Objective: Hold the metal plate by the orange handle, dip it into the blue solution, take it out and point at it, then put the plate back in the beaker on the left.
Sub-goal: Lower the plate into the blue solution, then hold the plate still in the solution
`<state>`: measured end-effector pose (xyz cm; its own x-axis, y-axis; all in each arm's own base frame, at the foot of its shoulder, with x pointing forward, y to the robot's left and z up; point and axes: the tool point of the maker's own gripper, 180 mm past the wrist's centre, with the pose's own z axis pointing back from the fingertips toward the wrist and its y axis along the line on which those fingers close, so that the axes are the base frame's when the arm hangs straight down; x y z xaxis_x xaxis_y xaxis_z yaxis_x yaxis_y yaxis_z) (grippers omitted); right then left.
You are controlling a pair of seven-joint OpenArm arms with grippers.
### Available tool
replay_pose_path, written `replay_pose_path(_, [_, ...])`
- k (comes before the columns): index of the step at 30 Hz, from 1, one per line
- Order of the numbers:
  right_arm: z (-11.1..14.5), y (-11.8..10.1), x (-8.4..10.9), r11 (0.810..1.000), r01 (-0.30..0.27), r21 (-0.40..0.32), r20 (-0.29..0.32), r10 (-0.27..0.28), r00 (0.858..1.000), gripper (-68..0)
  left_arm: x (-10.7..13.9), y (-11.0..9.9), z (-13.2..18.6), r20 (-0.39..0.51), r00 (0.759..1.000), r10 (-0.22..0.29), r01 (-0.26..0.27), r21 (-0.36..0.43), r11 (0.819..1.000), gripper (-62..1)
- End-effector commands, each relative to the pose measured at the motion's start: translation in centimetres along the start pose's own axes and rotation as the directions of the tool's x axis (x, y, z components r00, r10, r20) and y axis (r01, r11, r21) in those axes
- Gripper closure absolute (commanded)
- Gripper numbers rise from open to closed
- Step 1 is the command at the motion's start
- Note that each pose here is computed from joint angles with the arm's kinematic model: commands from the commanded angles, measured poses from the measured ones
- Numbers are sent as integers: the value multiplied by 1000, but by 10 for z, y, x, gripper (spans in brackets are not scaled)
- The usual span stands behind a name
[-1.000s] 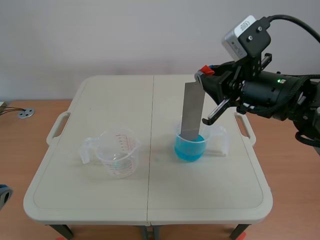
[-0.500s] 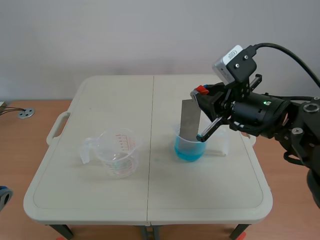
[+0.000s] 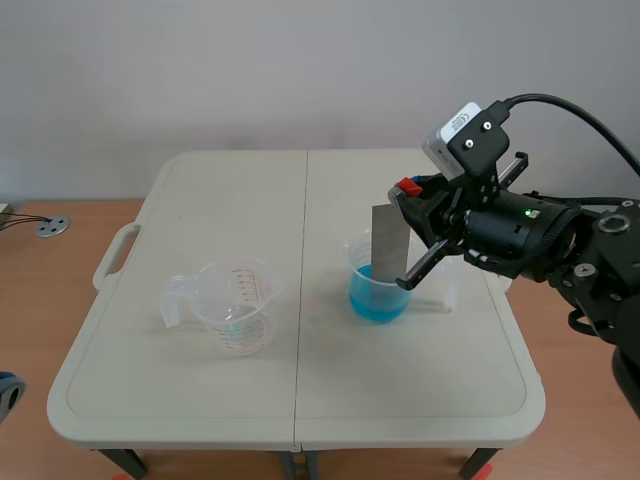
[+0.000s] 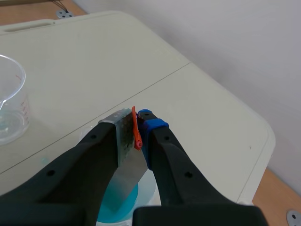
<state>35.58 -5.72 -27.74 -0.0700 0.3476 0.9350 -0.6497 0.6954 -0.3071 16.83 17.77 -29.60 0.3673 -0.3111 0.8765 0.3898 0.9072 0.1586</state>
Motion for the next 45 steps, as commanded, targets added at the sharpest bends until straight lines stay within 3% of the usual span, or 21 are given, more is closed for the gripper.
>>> replay_pose_path(1, [-1, -5, 8, 1000, -2, -9, 30, 3, 1000, -13, 4, -1, -1, 18, 1000, 4, -4, -5, 1000, -15])
replay_pose_path(14, [-1, -1, -6, 1000, 15, 1, -4, -15, 1000, -13, 4, -2, -1, 18, 1000, 4, -4, -7, 1000, -15])
replay_pose_path(45, [-1, -1, -7, 1000, 13, 1, -6, -13, 1000, -13, 4, -2, -1, 18, 1000, 4, -4, -7, 1000, -15])
